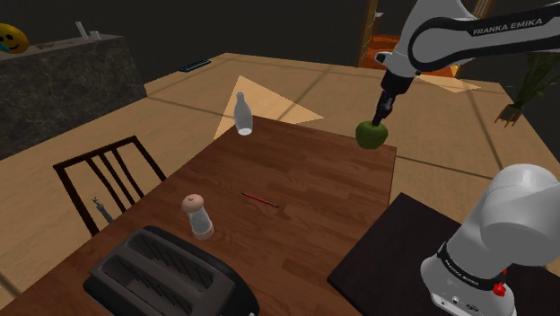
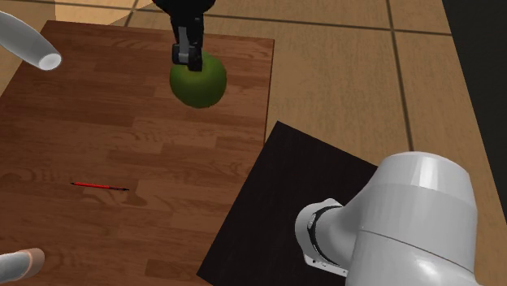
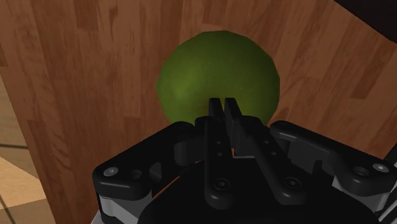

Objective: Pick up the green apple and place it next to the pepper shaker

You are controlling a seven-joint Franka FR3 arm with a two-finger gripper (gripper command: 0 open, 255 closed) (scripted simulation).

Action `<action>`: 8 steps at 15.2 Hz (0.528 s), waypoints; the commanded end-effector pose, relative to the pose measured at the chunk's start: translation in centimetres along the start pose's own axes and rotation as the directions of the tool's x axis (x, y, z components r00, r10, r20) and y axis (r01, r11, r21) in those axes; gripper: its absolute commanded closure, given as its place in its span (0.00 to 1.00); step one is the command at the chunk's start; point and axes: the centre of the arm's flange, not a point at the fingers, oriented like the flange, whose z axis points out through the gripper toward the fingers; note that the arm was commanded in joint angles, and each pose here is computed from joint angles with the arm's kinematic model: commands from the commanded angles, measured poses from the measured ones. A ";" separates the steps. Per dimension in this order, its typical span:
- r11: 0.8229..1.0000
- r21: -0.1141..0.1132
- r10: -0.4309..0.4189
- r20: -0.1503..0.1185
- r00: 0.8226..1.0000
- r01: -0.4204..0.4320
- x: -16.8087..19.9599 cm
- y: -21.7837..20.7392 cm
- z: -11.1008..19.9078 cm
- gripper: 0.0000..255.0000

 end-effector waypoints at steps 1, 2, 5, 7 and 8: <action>1.000 0.000 0.001 0.000 1.000 -0.001 2.0 -1.7 0.3 1.00; 1.000 0.000 0.001 0.000 1.000 -0.001 3.0 -2.5 0.4 1.00; 1.000 0.000 0.001 0.000 1.000 -0.001 6.0 -5.0 0.8 1.00; 1.000 0.000 0.001 0.000 1.000 -0.001 8.1 -6.7 1.1 1.00; 1.000 0.000 0.001 0.000 1.000 -0.001 9.1 -7.5 1.2 1.00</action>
